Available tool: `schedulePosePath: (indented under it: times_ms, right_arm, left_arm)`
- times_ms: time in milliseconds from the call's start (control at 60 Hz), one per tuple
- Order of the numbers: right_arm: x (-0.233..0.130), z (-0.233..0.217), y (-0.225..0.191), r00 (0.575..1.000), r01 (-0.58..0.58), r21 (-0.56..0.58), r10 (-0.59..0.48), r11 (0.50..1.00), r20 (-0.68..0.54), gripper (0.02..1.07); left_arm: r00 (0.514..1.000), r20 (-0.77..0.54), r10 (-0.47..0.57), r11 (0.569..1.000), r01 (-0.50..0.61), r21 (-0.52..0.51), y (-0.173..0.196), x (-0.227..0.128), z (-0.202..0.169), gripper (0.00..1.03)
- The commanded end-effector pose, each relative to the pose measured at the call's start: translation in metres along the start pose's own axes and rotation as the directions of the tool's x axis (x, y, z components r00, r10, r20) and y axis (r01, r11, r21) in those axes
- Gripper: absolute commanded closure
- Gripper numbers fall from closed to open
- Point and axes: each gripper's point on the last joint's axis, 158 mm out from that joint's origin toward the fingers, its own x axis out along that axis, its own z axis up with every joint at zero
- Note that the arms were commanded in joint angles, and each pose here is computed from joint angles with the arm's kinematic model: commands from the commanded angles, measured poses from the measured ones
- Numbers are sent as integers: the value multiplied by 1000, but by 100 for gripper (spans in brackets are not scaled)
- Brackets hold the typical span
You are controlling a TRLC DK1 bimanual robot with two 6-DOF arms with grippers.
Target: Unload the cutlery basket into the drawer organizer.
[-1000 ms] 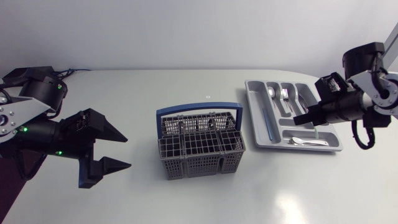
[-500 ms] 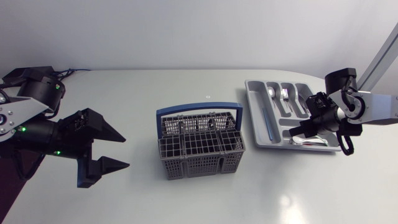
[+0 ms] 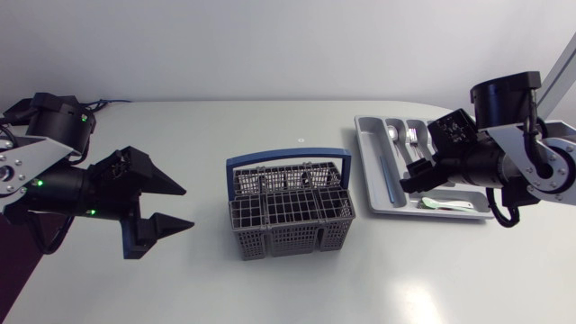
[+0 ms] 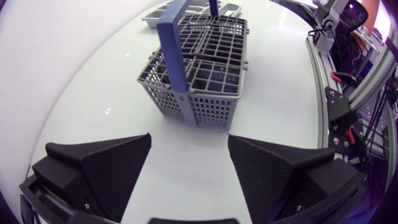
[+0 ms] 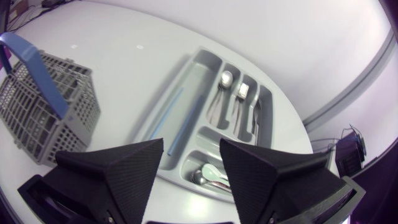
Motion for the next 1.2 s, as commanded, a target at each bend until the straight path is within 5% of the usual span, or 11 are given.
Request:
schedulePosePath:
  times_ms: [0, 67, 250, 433, 767, 1183]
  right_arm:
    - [-1, -11, 26, 996, -84, 2, 84, 996, -19, 79]
    - [2, -8, 41, 987, -161, 16, 161, 987, -4, 97]
    - [17, -12, 81, 947, -318, 46, 320, 947, -31, 100]
    - [16, -18, 125, 896, -438, 17, 438, 899, -73, 100]
    - [2, -7, 180, 845, -530, -28, 525, 847, -101, 100]
    - [17, 24, 194, 852, -520, -40, 515, 853, -95, 100]
  left_arm:
    - [999, -12, -44, 996, 43, -75, -9, 17, -12, 31]
    - [999, -2, -40, 995, 40, -94, -6, 25, -12, 46]
    - [996, -2, -88, 986, 86, -145, -11, 51, -14, 79]
    - [991, 17, -136, 982, 137, -130, -26, 65, -6, 79]
    - [993, 34, -116, 979, 120, -164, 0, 89, 1, 79]
    - [996, 55, -72, 985, 80, -155, 40, 99, 18, 79]
